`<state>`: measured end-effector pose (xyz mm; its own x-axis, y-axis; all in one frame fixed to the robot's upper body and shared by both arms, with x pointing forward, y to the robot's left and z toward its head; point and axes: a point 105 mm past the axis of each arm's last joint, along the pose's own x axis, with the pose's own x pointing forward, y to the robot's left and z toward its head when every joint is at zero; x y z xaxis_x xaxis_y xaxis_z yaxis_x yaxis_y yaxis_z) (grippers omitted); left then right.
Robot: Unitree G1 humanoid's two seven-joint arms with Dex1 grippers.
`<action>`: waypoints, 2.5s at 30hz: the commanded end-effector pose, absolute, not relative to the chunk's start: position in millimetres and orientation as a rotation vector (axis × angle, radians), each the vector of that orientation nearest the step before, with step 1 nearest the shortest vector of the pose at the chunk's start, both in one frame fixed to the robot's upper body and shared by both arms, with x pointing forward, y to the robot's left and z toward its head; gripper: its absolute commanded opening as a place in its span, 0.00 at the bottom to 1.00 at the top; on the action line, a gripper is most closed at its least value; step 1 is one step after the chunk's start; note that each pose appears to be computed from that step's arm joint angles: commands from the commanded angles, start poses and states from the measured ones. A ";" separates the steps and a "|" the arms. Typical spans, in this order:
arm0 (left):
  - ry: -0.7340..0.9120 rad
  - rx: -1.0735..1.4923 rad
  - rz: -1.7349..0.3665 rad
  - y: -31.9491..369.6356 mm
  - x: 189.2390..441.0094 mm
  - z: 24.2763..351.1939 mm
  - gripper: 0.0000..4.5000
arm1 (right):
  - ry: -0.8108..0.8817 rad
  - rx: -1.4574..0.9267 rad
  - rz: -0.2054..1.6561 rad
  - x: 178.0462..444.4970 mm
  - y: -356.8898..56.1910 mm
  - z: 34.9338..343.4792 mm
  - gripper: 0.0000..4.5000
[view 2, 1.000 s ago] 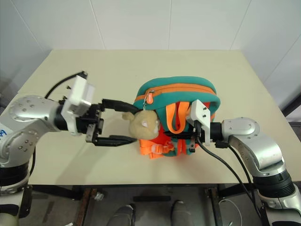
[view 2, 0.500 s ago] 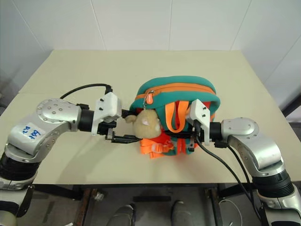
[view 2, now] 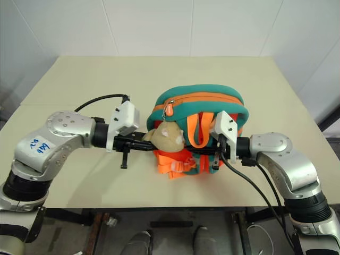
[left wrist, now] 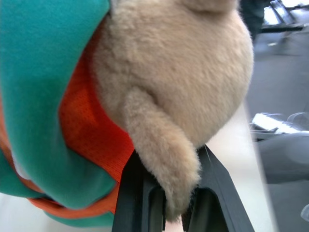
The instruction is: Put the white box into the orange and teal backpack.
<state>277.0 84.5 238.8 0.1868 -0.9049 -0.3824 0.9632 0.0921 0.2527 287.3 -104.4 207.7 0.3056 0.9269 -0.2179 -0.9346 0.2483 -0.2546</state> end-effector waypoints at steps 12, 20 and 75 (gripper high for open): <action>0.036 0.368 -1.141 138.2 314.6 308.0 0.00 | 0.033 -0.317 1.297 271.2 -103.9 202.6 0.00; 0.200 0.442 -0.993 177.7 350.9 284.1 0.00 | 0.039 -0.287 1.313 264.7 -96.7 199.1 0.00; -0.055 0.526 -1.109 174.3 386.1 207.2 1.00 | 0.264 -0.555 0.998 255.2 -215.1 235.5 1.00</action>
